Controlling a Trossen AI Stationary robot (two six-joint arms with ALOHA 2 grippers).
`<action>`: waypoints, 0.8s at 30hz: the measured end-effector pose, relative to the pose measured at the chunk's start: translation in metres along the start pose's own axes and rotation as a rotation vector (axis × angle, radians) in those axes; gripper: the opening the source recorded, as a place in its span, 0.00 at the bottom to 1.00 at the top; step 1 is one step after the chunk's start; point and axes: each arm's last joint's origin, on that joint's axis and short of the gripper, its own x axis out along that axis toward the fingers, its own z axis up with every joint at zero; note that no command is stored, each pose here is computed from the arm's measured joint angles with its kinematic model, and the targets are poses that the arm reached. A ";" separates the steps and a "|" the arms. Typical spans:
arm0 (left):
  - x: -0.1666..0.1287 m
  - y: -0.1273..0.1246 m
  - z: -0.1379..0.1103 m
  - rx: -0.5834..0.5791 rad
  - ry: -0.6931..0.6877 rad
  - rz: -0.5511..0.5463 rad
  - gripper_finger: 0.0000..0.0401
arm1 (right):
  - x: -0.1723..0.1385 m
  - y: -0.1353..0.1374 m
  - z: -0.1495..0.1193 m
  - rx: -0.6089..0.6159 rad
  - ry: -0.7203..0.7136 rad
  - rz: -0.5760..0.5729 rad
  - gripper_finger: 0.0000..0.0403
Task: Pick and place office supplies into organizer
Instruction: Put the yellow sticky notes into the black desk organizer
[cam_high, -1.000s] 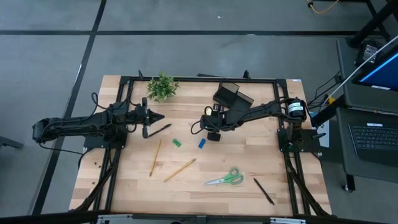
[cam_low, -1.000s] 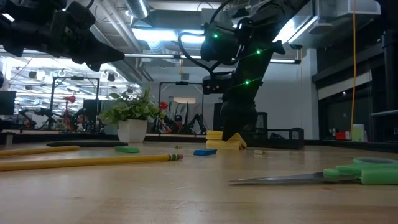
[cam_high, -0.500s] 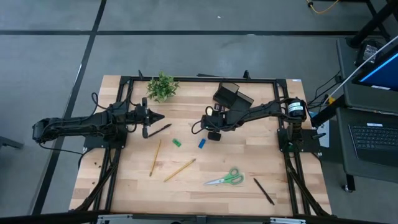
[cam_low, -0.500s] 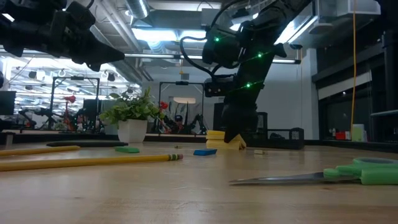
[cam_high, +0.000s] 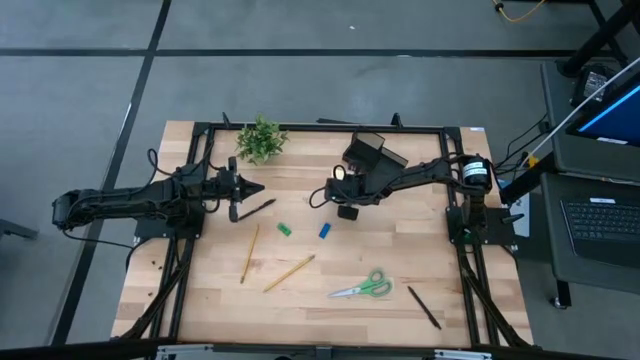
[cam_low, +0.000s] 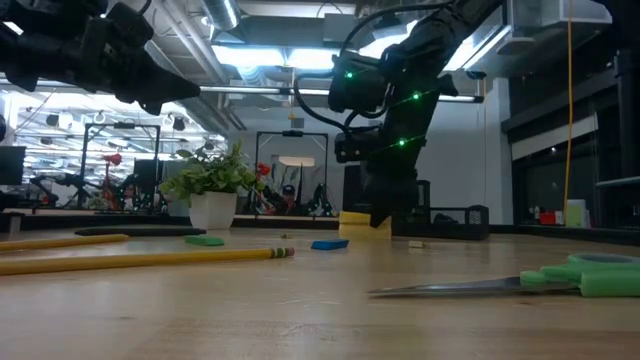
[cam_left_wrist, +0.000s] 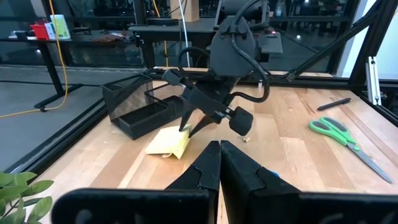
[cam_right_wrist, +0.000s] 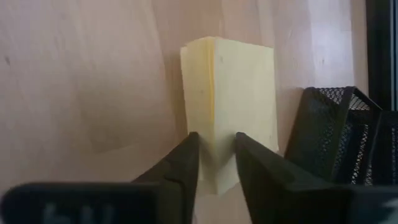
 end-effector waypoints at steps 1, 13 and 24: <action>0.000 0.000 0.000 0.000 0.000 0.000 0.01 | 0.000 0.000 0.000 0.001 0.001 0.000 0.19; 0.000 0.000 0.000 0.000 0.000 0.008 0.01 | 0.000 -0.001 0.000 0.001 0.002 -0.002 0.03; 0.000 0.001 0.000 0.052 0.001 0.017 0.01 | -0.002 -0.001 0.001 -0.007 0.010 0.000 0.03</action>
